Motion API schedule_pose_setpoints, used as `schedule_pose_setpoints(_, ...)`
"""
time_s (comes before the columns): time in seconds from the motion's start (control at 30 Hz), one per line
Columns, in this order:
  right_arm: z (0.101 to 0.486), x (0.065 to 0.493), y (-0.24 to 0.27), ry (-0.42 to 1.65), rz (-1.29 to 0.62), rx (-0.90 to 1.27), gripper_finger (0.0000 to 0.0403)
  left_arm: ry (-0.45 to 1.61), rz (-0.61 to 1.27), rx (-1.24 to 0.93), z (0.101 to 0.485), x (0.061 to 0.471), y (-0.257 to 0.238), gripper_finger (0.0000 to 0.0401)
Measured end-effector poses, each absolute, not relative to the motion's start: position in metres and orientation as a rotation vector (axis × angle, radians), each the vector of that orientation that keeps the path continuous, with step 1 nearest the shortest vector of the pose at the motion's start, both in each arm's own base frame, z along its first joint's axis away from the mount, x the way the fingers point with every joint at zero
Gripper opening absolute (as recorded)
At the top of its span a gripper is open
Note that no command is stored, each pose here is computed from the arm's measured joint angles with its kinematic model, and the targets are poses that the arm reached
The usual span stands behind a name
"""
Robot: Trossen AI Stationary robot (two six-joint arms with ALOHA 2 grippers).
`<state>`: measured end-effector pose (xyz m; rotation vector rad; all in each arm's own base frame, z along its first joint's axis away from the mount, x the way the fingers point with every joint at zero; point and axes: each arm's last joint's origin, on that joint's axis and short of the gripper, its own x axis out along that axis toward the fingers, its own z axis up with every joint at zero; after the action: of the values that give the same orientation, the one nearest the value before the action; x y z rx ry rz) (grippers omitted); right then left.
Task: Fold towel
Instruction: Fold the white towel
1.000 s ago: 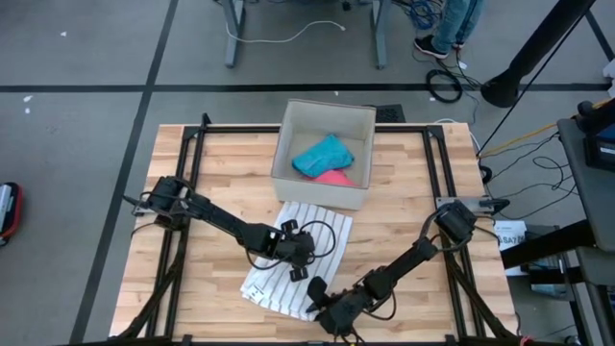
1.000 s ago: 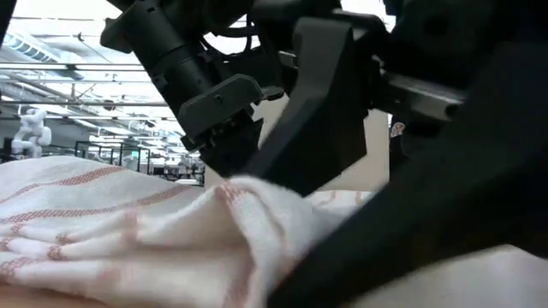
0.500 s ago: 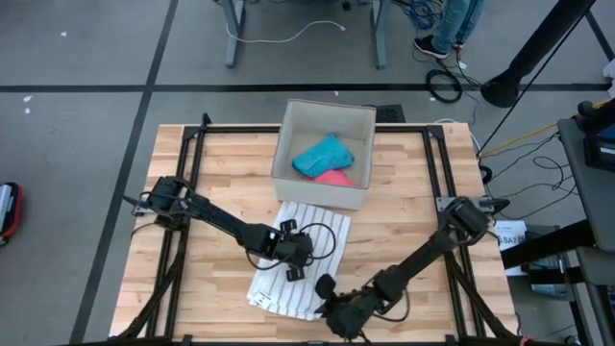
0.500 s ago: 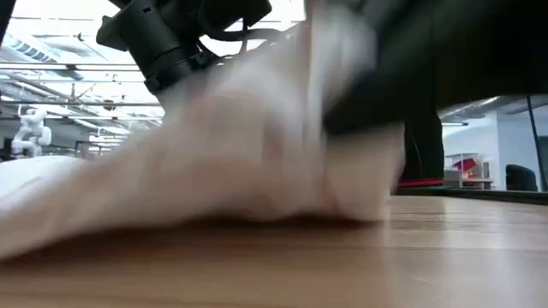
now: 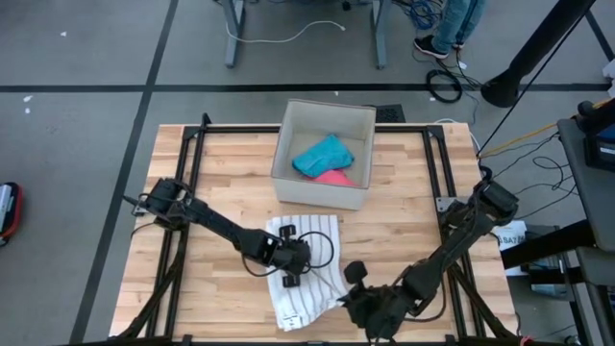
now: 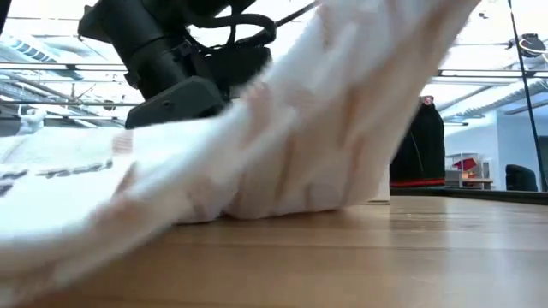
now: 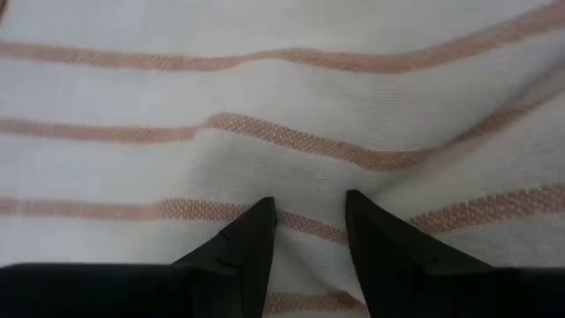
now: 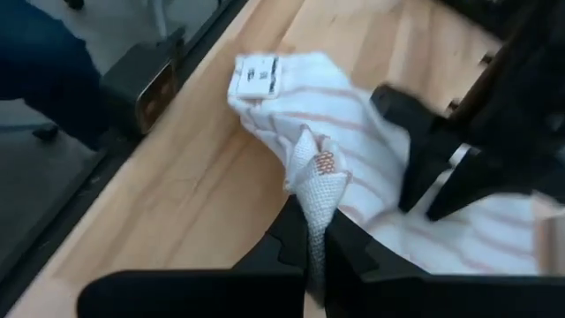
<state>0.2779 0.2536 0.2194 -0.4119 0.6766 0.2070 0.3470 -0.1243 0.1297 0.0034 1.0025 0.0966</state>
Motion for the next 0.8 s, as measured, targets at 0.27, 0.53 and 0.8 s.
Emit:
schedule_pose_setpoints(0.27, 0.211, 0.267, 0.256, 0.775, 0.183, -0.343, 0.0000, 0.890, 0.017, 0.014, 0.135, 0.349, -0.146, 0.0147)
schedule_pose_setpoints(0.53, 0.207, 0.269, 0.241, 0.839, 0.069, -0.356, 0.0000, 0.882, -0.018, 0.154, 0.137, 0.343, -0.155, 0.0147)
schedule_pose_setpoints(0.8, 0.187, 0.267, 0.222, 0.922, -0.023, -0.318, 0.0000, 0.753, -0.073, 0.274, 0.169, 0.328, -0.180, 0.0168)
